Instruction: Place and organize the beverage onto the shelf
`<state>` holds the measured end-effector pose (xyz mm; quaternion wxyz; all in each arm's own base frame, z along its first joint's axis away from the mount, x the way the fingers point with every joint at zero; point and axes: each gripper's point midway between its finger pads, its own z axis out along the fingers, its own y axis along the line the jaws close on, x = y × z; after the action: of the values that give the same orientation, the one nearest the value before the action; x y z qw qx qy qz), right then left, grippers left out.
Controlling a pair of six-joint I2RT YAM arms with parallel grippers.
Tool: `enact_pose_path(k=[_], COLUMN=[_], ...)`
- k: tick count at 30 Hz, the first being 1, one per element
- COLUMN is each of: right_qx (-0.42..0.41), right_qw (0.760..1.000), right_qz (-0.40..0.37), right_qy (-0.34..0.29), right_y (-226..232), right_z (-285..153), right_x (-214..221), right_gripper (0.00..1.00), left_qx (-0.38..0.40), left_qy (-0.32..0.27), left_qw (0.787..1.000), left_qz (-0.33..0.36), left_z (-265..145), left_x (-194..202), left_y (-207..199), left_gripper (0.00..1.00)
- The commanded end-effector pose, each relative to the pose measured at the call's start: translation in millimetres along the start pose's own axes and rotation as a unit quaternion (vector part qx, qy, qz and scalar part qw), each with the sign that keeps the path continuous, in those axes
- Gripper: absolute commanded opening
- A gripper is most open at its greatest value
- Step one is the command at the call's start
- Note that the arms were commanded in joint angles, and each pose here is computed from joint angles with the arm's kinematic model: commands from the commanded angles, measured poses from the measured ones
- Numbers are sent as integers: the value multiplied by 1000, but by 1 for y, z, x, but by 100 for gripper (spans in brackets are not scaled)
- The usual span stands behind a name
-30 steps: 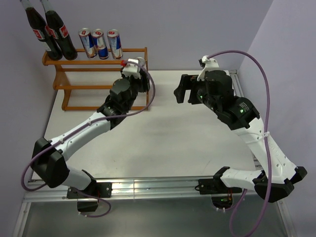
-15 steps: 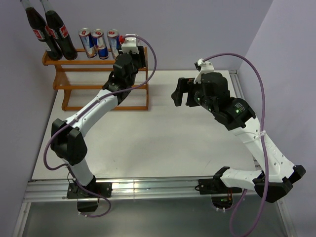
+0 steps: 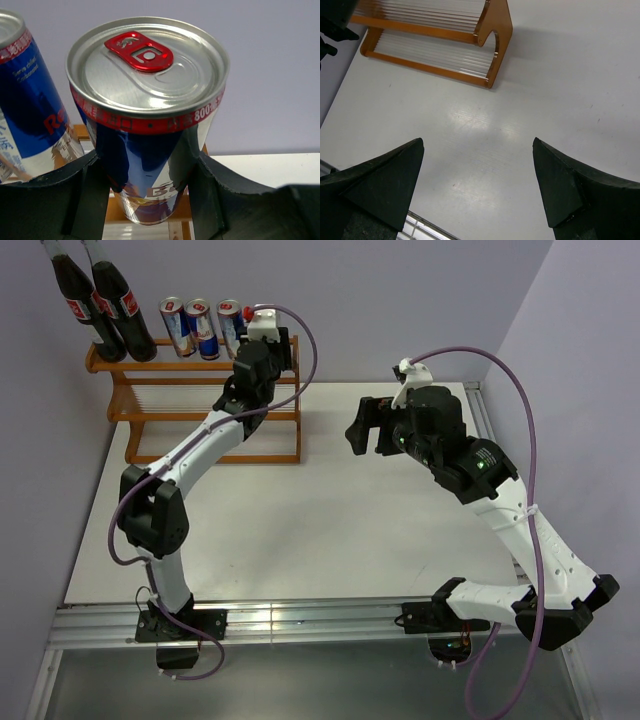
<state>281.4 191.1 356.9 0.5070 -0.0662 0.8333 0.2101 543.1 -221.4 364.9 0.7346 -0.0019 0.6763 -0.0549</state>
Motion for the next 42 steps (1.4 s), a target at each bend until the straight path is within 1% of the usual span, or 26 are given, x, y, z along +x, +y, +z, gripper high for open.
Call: enact_pose_path(k=[1, 5, 12, 29, 35, 38, 39, 40, 42], right_qx=[-9, -9, -12, -17, -19, -18, -18, -18, -18], right_qw=[1000, 1000, 1000, 1000, 1000, 1000, 1000, 1000, 1000], right_qz=[-5, -7, -8, -10, -10, -10, -11, -10, -11], right_qy=[-23, -23, -22, -17, -16, -15, -15, -16, -16], right_y=[2, 2, 3, 6, 7, 7, 7, 7, 7], right_z=[-3, -2, -1, 2, 2, 2, 2, 2, 1], right_x=[-12, -11, -11, -11, -12, -11, -12, -12, -12], right_gripper=[96, 96, 96, 96, 96, 96, 96, 96, 96], left_qx=[1, -4, -12, -26, -19, -5, 3, 5, 9], left_qy=[-98, -89, -81, -64, -55, -47, -46, -45, -45], left_qw=[995, 995, 996, 998, 998, 999, 999, 999, 999], left_qz=[-35, -34, -24, -13, -13, -16, -20, -20, -25], left_z=[5, 16, 25, 32, 35, 34, 33, 32, 30], left_x=[-73, -63, -54, -41, -35, -30, -30, -28, -29], left_y=[3, 10, 17, 39, 40, 35, 31, 30, 29], left_gripper=[0, 0, 0, 0, 0, 6, 11, 13, 24])
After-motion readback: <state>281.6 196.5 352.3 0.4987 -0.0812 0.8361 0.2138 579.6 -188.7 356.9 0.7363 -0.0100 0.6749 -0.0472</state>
